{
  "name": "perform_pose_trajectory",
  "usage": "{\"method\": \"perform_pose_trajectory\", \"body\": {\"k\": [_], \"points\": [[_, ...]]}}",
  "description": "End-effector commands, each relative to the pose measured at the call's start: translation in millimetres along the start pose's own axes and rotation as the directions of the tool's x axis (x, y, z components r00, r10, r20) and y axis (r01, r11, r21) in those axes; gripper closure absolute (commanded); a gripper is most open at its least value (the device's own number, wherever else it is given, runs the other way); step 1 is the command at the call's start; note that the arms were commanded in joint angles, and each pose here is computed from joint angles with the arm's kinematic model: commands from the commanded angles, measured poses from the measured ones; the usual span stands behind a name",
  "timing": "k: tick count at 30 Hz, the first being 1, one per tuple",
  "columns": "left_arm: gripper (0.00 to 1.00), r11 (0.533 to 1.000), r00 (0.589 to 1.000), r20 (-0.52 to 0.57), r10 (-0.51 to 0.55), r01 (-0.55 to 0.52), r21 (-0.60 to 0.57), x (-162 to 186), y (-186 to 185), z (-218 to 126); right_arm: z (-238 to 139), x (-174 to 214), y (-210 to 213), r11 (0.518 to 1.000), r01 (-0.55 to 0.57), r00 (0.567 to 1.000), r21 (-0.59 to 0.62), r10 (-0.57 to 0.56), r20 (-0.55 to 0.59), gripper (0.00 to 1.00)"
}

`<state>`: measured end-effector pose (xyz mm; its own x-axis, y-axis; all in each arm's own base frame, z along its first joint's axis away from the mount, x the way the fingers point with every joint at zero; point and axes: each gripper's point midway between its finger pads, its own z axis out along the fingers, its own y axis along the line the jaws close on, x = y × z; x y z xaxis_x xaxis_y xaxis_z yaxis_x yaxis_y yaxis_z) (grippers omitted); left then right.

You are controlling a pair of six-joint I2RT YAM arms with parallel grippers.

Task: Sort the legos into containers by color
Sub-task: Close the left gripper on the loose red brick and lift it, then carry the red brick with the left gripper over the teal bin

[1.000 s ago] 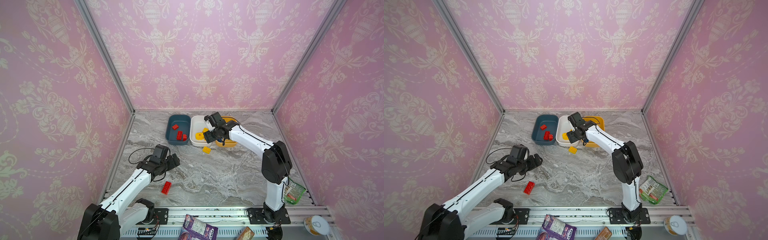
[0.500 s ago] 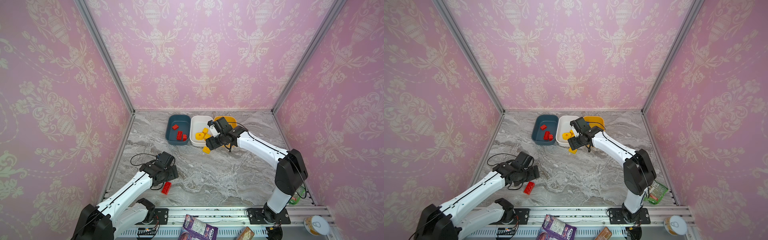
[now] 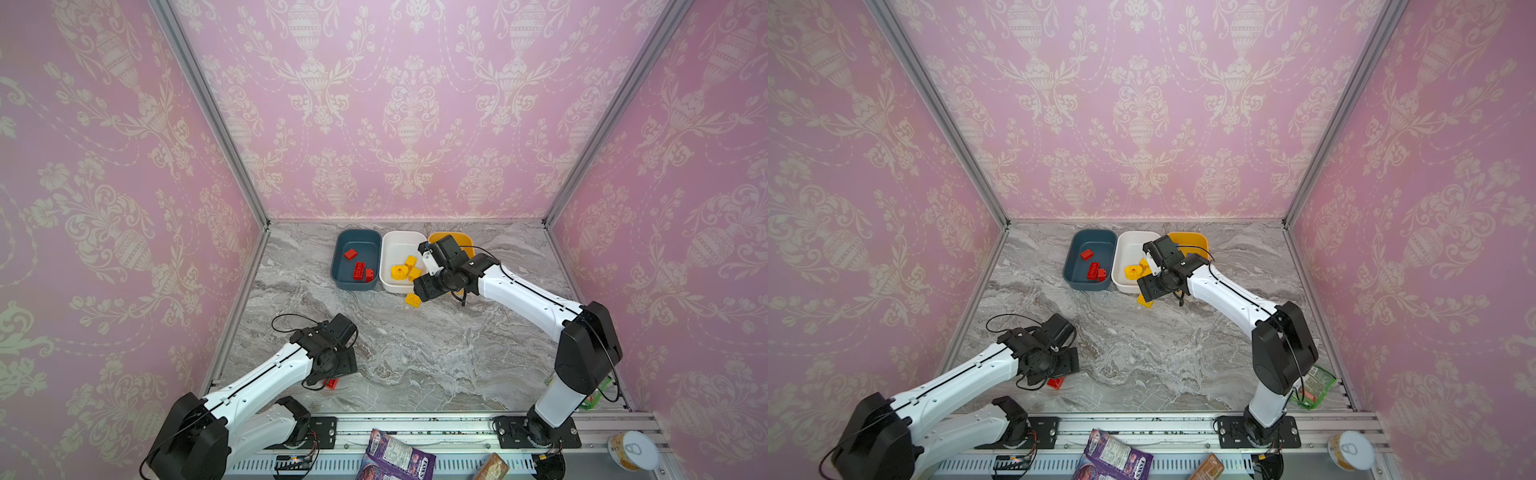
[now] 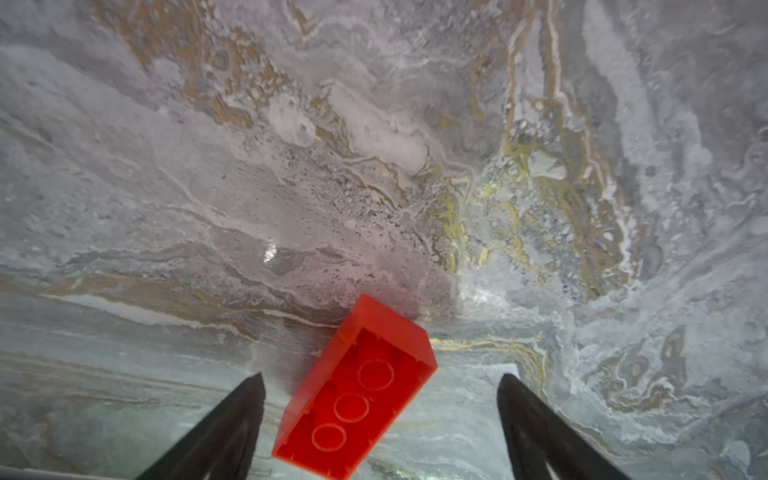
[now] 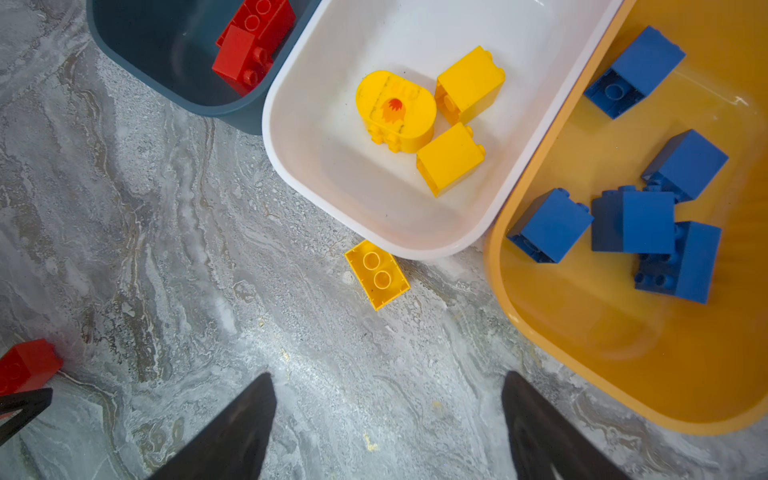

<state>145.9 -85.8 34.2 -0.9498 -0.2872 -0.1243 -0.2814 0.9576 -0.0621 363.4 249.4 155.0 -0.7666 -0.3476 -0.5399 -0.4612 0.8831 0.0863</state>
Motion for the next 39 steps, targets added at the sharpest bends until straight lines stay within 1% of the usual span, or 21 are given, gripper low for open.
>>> {"method": "perform_pose_trajectory", "body": {"k": [1,4,7,17,22,26,31,35,39], "points": [[0.12,0.999,0.999,-0.052,-0.012,0.009,-0.042,13.4,9.5,6.5,-12.6,4.9,5.2,0.999,-0.028,1.000,-0.022,0.028,0.005,0.13],[0.13,0.999,0.999,-0.053,-0.009,0.007,-0.044,13.4,9.3,10.6,-14.5,8.0,5.1,0.999,-0.035,0.999,-0.023,0.036,0.005,0.13],[0.17,0.999,0.998,-0.064,-0.006,0.004,-0.034,13.9,5.7,14.9,-15.3,10.7,5.3,0.999,-0.040,0.999,-0.023,0.040,0.002,0.14],[0.36,1.000,0.997,-0.083,0.001,-0.002,-0.010,16.3,-2.0,23.2,-16.7,15.9,4.1,0.998,-0.060,0.998,-0.022,0.060,0.002,0.14],[0.46,1.000,0.996,-0.085,0.001,-0.001,-0.008,16.6,-2.7,23.7,-15.3,20.8,2.6,0.998,-0.064,0.998,-0.016,0.064,-0.006,0.14],[0.57,1.000,0.996,-0.087,-0.004,0.003,-0.006,16.8,-3.3,22.5,-15.5,21.3,1.5,0.998,-0.063,0.998,-0.010,0.063,-0.004,0.14],[0.66,1.000,0.997,-0.080,-0.005,0.004,-0.003,14.5,-5.3,19.5,-16.4,21.9,1.2,0.998,-0.066,0.998,-0.009,0.066,-0.002,0.14],[0.70,1.000,0.998,-0.056,-0.006,0.006,0.008,7.4,-10.0,13.4,-17.5,23.6,0.5,0.998,-0.069,0.998,-0.008,0.069,-0.001,0.14],[0.70,0.998,1.000,0.015,-0.007,0.006,0.055,-10.1,-23.5,-0.7,-20.0,26.2,0.4,0.997,-0.074,0.997,-0.012,0.074,0.001,0.14]]}}
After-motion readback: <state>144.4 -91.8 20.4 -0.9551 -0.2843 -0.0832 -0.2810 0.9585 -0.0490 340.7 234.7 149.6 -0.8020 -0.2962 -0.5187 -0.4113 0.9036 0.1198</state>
